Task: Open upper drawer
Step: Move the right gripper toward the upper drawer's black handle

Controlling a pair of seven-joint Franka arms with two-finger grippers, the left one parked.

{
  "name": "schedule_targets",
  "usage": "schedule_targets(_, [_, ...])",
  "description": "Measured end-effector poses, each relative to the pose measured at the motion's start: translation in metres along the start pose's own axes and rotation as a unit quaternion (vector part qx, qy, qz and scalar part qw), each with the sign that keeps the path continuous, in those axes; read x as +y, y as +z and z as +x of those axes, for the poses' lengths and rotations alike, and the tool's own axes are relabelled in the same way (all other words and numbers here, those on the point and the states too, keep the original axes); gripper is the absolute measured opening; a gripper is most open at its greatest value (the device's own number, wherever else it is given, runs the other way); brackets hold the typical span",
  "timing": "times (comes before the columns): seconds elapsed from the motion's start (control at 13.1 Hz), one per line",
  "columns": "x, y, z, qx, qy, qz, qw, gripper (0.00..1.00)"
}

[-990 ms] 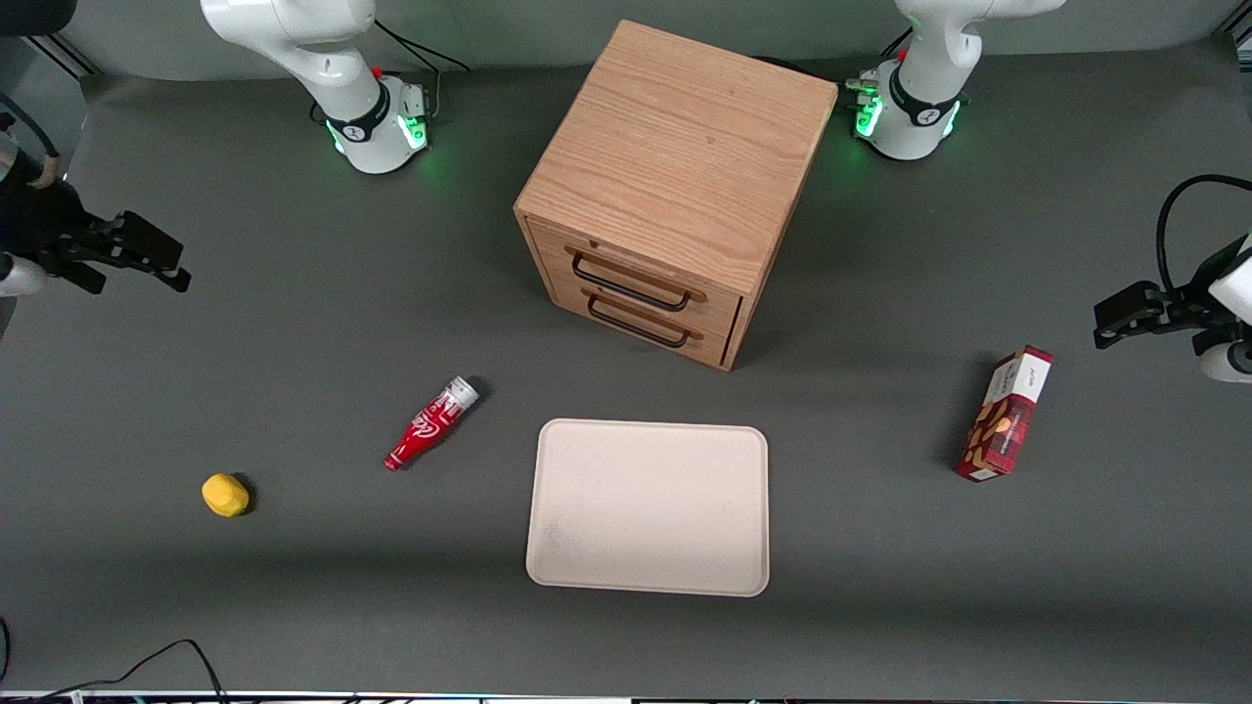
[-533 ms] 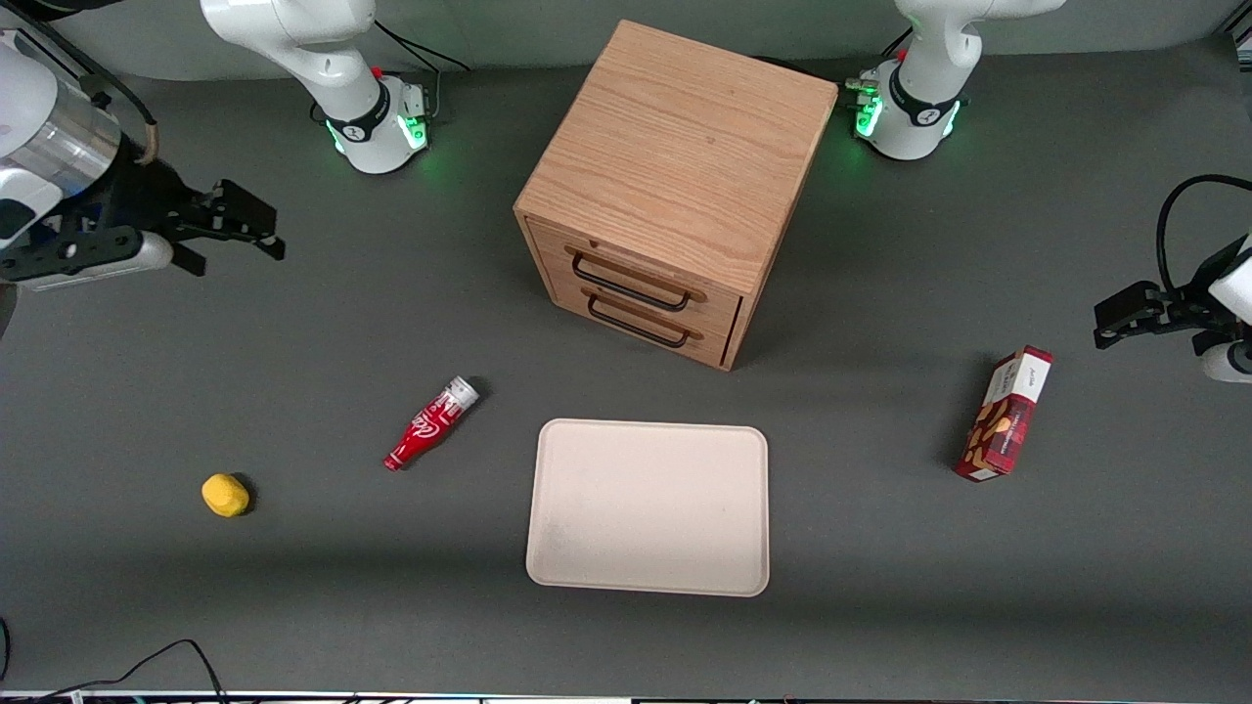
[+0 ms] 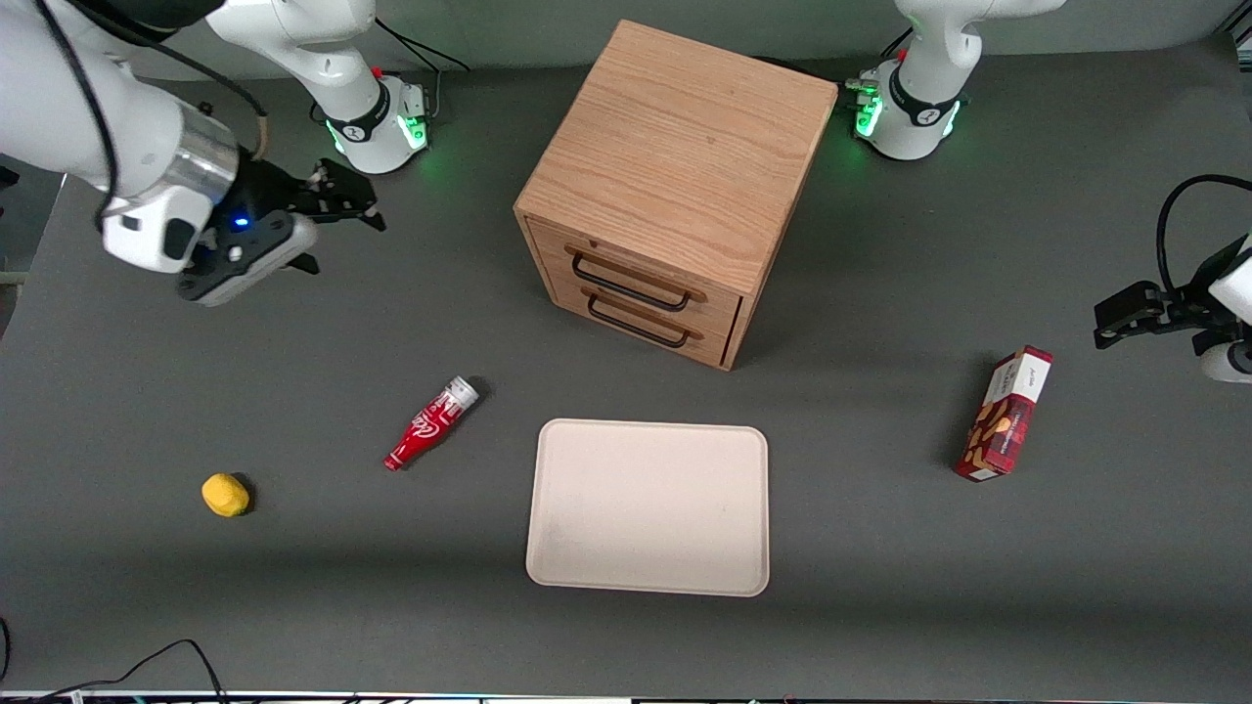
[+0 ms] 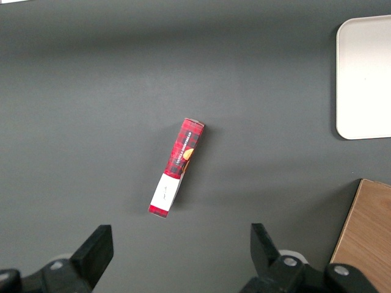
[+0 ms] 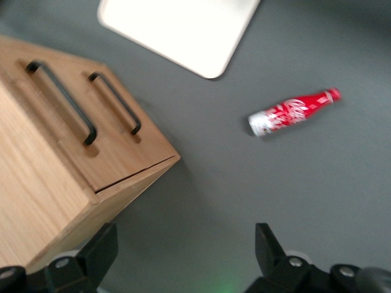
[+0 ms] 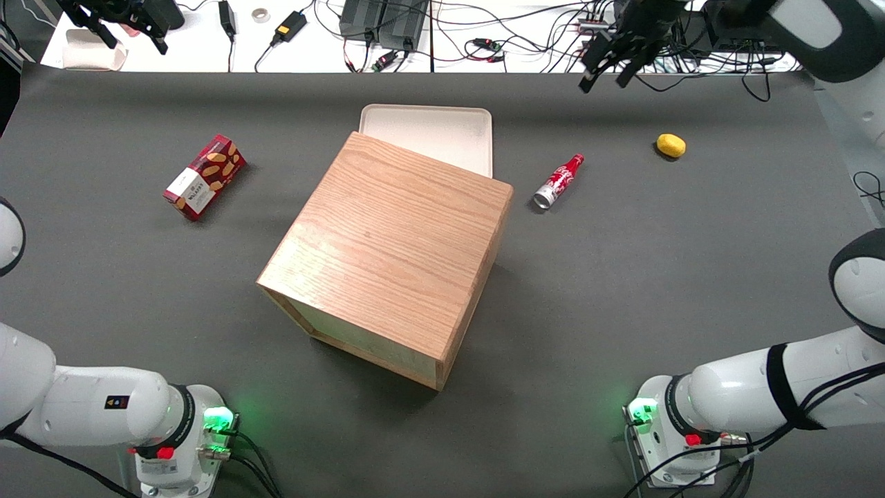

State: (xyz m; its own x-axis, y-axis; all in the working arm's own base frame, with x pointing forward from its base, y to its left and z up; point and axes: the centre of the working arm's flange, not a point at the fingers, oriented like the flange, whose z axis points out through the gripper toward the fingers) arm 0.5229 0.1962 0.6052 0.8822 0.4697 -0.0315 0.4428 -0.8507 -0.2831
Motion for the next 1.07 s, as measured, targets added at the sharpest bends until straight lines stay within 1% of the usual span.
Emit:
schedule_targets(0.15, [-0.024,0.014,0.008,-0.010,-0.060,0.004,0.9981,1.00])
schedule_targets(0.3, [-0.049,0.029,0.019,-0.009,-0.109,0.007,0.9940,1.00])
schedule_targets(0.53, [-0.082,0.057,0.040,0.004,-0.180,0.005,0.9837,1.00])
schedule_targets(0.69, [-0.096,0.077,0.055,0.015,-0.204,0.005,0.9788,1.00])
schedule_targets(1.07, [-0.115,0.127,0.089,0.045,-0.229,0.029,0.9719,1.00])
